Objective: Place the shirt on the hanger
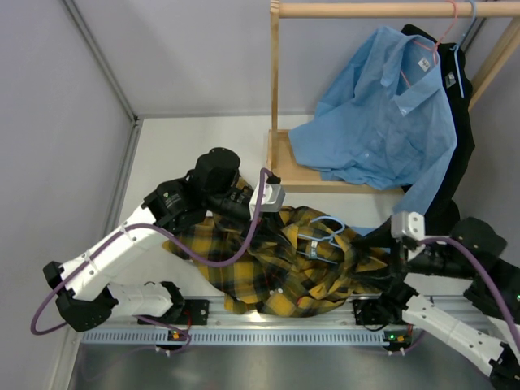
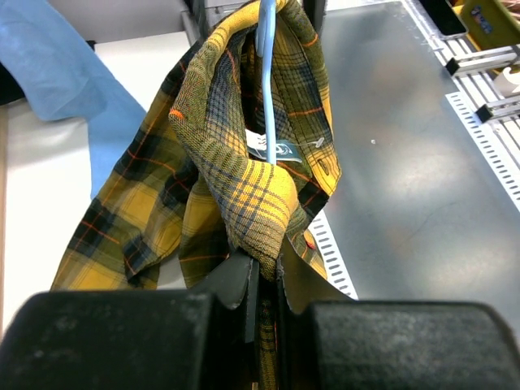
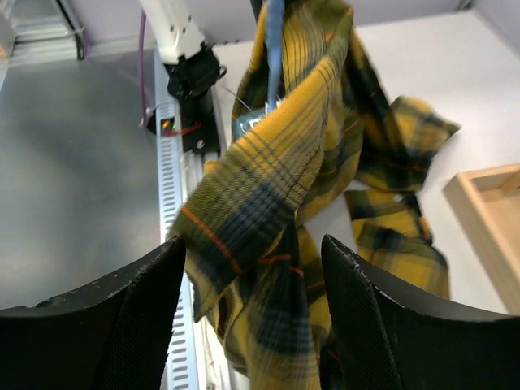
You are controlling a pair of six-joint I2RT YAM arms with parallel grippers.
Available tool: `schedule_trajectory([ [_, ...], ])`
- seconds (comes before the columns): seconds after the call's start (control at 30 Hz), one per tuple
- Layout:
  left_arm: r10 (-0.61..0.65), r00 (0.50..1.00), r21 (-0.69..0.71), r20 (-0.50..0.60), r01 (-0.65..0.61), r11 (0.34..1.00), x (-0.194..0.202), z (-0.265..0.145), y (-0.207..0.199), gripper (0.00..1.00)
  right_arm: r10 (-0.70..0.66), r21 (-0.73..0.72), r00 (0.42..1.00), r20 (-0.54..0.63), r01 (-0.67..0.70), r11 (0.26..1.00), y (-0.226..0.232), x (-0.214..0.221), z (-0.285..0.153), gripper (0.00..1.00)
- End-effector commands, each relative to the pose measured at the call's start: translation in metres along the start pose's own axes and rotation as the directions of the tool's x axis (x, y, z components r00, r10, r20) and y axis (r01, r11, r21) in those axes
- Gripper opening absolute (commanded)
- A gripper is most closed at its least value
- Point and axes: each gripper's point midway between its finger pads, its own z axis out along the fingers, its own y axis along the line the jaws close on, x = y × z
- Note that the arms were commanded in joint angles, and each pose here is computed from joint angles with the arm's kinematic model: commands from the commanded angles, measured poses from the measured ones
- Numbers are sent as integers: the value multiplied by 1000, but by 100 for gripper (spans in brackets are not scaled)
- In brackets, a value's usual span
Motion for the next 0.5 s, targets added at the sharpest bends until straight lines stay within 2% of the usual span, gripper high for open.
schedule_trajectory([
  [0.0,89,993,70,77,-94,993,-27,-6,-16,0,11,-103,1000,-28,-14,995,4,8,21,65],
  [0.07,82,994,71,75,-87,994,-26,-5,-15,0,9,-111,1000,-8,-10,994,0,2,30,63],
  [0.17,71,995,56,65,-75,996,-25,-3,-10,0,14,-149,999,44,-7,989,0,-10,40,54],
  [0.23,64,996,50,59,-67,997,-22,-3,-8,0,20,-120,998,65,-12,993,-6,-13,45,35],
  [0.3,55,997,45,51,-57,997,-19,-1,-6,0,36,-7,993,108,-35,999,-26,-22,46,15],
  [0.33,48,998,41,47,-50,998,-18,0,-4,0,38,21,991,129,-41,999,-29,-26,44,11],
  [0.47,48,998,11,42,-49,999,-19,-2,0,0,55,23,986,158,-59,998,-24,-29,37,6],
])
